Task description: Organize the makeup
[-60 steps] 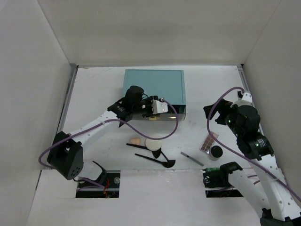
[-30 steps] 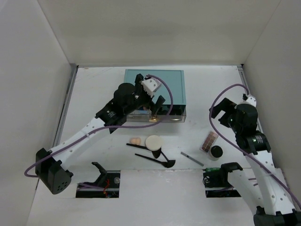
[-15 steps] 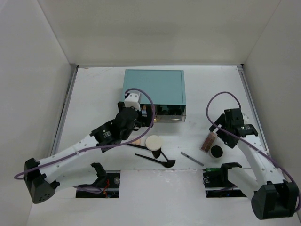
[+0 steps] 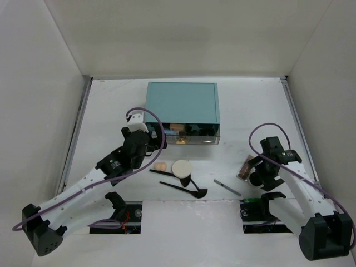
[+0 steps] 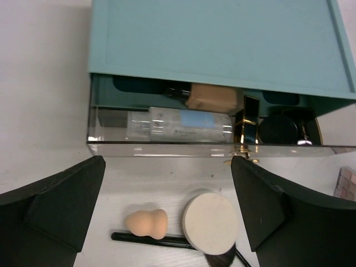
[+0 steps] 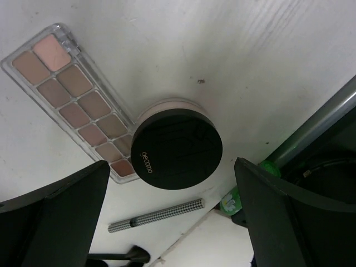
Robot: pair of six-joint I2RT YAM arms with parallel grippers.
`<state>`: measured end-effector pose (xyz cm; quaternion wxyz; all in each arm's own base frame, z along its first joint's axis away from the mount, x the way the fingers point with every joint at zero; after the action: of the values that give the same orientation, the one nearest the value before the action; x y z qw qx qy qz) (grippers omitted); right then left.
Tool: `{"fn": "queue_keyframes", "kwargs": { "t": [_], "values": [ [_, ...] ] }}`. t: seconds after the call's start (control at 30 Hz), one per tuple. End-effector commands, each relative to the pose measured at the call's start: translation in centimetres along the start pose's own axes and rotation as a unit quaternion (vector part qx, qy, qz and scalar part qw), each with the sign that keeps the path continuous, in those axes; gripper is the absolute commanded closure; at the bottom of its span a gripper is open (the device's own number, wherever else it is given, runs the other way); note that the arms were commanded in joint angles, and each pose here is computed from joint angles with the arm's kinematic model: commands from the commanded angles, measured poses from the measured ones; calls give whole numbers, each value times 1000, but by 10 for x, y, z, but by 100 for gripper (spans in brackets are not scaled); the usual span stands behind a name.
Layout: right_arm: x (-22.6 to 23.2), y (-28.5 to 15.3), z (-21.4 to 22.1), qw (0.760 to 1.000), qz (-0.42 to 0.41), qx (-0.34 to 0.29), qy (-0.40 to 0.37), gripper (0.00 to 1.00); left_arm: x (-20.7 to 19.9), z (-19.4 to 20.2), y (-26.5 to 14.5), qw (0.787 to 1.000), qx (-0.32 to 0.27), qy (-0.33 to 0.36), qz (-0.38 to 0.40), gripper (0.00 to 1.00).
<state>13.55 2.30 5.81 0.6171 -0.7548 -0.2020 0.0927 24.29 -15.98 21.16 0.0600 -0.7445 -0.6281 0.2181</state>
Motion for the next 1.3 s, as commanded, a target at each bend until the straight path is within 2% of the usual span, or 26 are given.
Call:
{"fn": "queue_keyframes", "kwargs": {
  "t": [0.0, 0.1, 0.27, 0.4, 0.53, 0.6, 0.67, 0.87, 0.97, 1.07, 1.23, 1.27],
  "values": [
    [-3, 1, -1, 998, 10, -10, 69, 0, 12, -9, 0, 999, -18, -24, -14, 0],
    [-3, 9, 3, 996, 16, -1, 87, 0, 17, -11, 2, 999, -16, -29, -15, 0],
    [-1, 18, 7, 995, 21, 3, 100, 13, 23, -14, 3, 999, -14, -35, -19, 0],
    [1, 18, 9, 995, 9, 2, 101, 30, 26, -14, 3, 999, -14, -33, -21, 0],
    [8, 8, 2, 995, -16, -11, 96, 53, 26, -14, 3, 999, -11, -27, -22, 0],
    [16, -5, -3, 995, -43, -19, 86, 62, 26, -14, 2, 999, -11, -23, -22, 0],
    [26, -25, -8, 994, -74, -32, 69, 66, 24, -15, -1, 1000, -9, -16, -16, 0],
    [75, -112, -17, 976, -203, -79, -17, 67, 21, -21, -13, 1000, -20, -16, -2, 0],
    [118, -163, -6, 947, -287, -101, -102, 67, 22, -20, -16, 1000, -18, -14, -2, 0],
    [170, -204, 25, 899, -366, -115, -212, 65, 23, -19, -18, 1000, -11, -9, -5, 0],
    [245, -247, 84, 776, -492, -138, -370, 64, 23, -22, -26, 1000, -13, -8, -3, 0],
    [260, -254, 93, 743, -514, -148, -403, 64, 23, -23, -29, 1000, -15, -8, -1, 0]
  ]
}}
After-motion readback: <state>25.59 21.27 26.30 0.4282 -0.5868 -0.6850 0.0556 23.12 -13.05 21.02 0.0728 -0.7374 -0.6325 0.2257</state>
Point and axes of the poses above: each gripper's point midway between its finger pads, its own y axis out along the fingers, its own x axis along the line the jaws close on, z = x × y, the point moved 1 cm from there along -y, back along the fingers, and after that the axes turned 3 degrees about y, right-handed, at the moved point
